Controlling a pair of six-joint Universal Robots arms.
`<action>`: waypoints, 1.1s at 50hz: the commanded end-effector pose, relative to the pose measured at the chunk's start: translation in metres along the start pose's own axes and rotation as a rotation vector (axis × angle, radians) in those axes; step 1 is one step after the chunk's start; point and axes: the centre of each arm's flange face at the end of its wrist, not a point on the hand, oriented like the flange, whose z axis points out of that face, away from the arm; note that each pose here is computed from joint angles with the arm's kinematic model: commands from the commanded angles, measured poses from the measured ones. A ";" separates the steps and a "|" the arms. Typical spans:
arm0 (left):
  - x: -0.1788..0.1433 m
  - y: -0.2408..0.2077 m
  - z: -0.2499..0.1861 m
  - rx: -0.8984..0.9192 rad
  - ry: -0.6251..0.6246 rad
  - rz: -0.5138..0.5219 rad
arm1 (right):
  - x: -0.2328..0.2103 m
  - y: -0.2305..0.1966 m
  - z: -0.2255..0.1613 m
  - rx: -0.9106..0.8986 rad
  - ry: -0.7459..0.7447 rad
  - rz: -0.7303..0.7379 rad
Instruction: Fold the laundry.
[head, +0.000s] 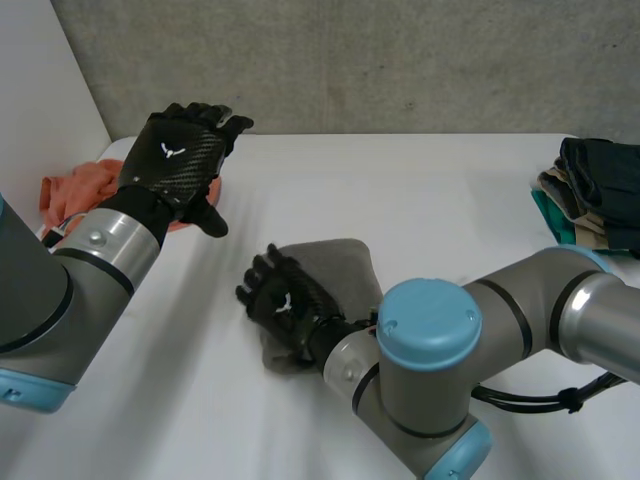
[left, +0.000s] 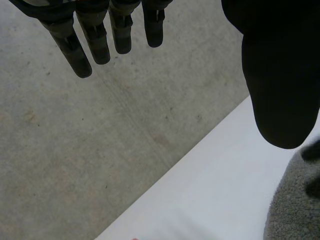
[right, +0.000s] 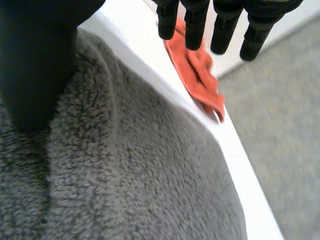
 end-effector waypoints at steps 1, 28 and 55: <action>0.006 -0.016 0.007 0.051 0.015 -0.085 | 0.082 0.004 -0.023 -0.063 0.241 0.383; 0.118 0.081 -0.004 -0.485 0.070 -0.131 | 0.098 0.076 -0.003 -0.368 0.075 0.798; 0.069 -0.044 0.029 -0.045 0.333 -0.062 | 0.048 0.016 -0.053 -0.196 0.161 0.391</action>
